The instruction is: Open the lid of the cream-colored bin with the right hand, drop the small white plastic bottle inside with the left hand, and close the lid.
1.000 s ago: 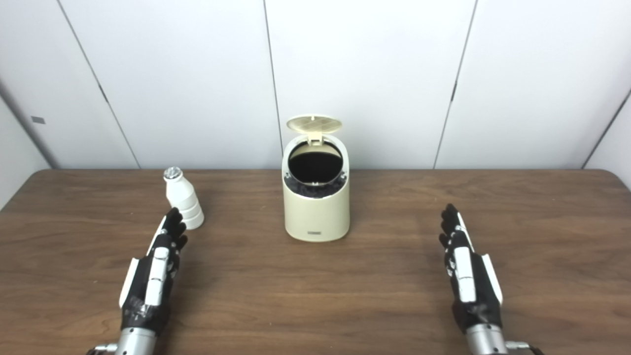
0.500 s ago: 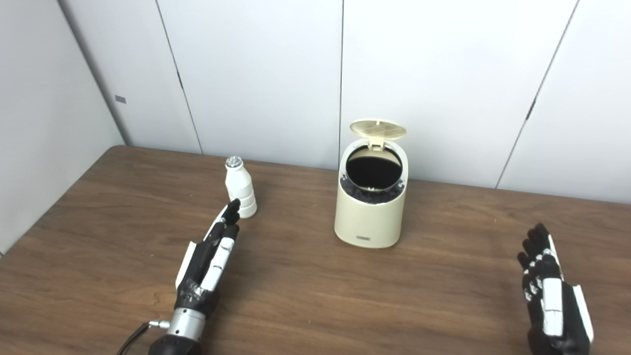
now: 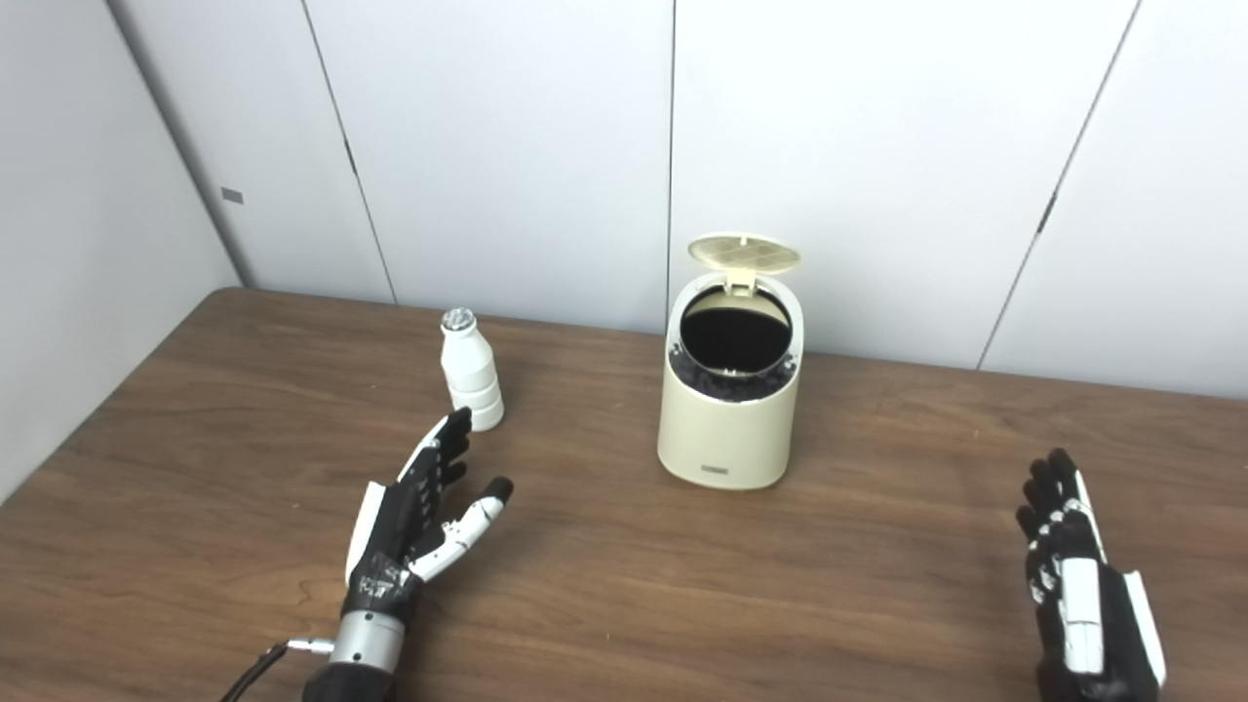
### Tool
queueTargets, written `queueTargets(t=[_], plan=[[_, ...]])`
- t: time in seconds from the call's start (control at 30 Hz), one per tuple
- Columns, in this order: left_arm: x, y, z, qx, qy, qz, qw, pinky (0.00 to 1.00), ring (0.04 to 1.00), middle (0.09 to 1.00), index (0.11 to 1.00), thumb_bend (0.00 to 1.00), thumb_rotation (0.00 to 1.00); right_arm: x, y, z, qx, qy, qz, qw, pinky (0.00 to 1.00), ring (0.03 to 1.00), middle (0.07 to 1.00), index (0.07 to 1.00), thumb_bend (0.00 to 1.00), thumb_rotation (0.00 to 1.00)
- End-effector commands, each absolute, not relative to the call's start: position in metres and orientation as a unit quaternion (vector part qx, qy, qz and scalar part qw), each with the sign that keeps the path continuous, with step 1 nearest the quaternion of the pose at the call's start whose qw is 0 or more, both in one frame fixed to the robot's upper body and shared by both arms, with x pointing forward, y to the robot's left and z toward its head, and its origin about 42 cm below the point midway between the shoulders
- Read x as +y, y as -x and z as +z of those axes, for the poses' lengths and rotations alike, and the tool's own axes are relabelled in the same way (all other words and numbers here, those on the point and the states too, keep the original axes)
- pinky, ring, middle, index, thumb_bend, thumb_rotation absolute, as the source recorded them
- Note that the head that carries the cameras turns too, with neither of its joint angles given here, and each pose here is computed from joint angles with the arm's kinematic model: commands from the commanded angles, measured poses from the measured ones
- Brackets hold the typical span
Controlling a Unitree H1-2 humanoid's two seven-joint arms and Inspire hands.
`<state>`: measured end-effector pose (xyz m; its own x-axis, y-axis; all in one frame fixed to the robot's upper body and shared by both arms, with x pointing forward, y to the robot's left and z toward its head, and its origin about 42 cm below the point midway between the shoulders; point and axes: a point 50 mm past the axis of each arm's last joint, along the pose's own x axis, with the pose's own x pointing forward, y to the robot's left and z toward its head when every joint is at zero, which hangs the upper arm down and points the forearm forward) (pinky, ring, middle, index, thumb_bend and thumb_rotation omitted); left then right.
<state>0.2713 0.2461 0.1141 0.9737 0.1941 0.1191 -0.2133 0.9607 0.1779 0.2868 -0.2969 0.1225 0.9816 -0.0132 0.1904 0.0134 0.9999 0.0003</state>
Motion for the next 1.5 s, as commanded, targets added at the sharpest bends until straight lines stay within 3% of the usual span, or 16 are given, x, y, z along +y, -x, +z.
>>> queueTargets(t=[0.0, 0.07, 0.3, 0.63, 0.93, 1.17, 1.47], plan=[[0.255, -0.273, 0.13, -0.075, -0.108, 0.122, 0.984, 0.89, 0.919, 0.924, 0.922, 0.72, 0.3, -0.287, -0.277, 0.107, -0.076, -0.016, -0.011, 0.997, 1.0, 0.994, 0.984, 0.988, 0.57, 0.97], [0.26, -0.276, 0.136, -0.087, -0.109, 0.13, 0.982, 0.87, 0.913, 0.922, 0.917, 0.74, 0.24, -0.286, -0.276, 0.106, -0.074, -0.022, -0.009, 0.997, 1.0, 0.999, 0.992, 0.994, 0.57, 0.97], [0.284, -0.291, 0.156, -0.11, -0.142, 0.145, 0.973, 0.89, 0.91, 0.92, 0.921, 0.75, 0.17, -0.281, -0.277, 0.104, -0.076, -0.021, -0.012, 0.997, 1.0, 1.0, 0.991, 0.987, 0.58, 0.97], [0.305, -0.31, 0.181, -0.117, -0.19, 0.171, 0.96, 0.81, 0.866, 0.888, 0.894, 0.77, 0.15, -0.278, -0.277, 0.102, -0.069, -0.033, -0.016, 0.997, 1.0, 0.999, 0.99, 0.978, 0.62, 0.94], [0.314, -0.342, 0.179, -0.111, -0.174, 0.177, 0.962, 0.76, 0.816, 0.849, 0.858, 0.8, 0.14, -0.279, -0.28, 0.1, -0.068, -0.03, -0.015, 0.997, 1.0, 0.998, 0.986, 0.977, 0.6, 0.93], [0.31, -0.368, 0.174, -0.095, -0.186, 0.156, 0.965, 0.79, 0.842, 0.865, 0.873, 0.84, 0.14, -0.277, -0.281, 0.1, -0.064, -0.032, -0.015, 0.997, 1.0, 0.994, 0.981, 0.972, 0.61, 0.88], [0.304, -0.397, 0.175, -0.076, -0.235, 0.143, 0.958, 0.79, 0.838, 0.855, 0.849, 0.87, 0.17, -0.275, -0.28, 0.1, -0.058, -0.026, -0.014, 0.998, 1.0, 0.99, 0.979, 0.978, 0.58, 0.91]])
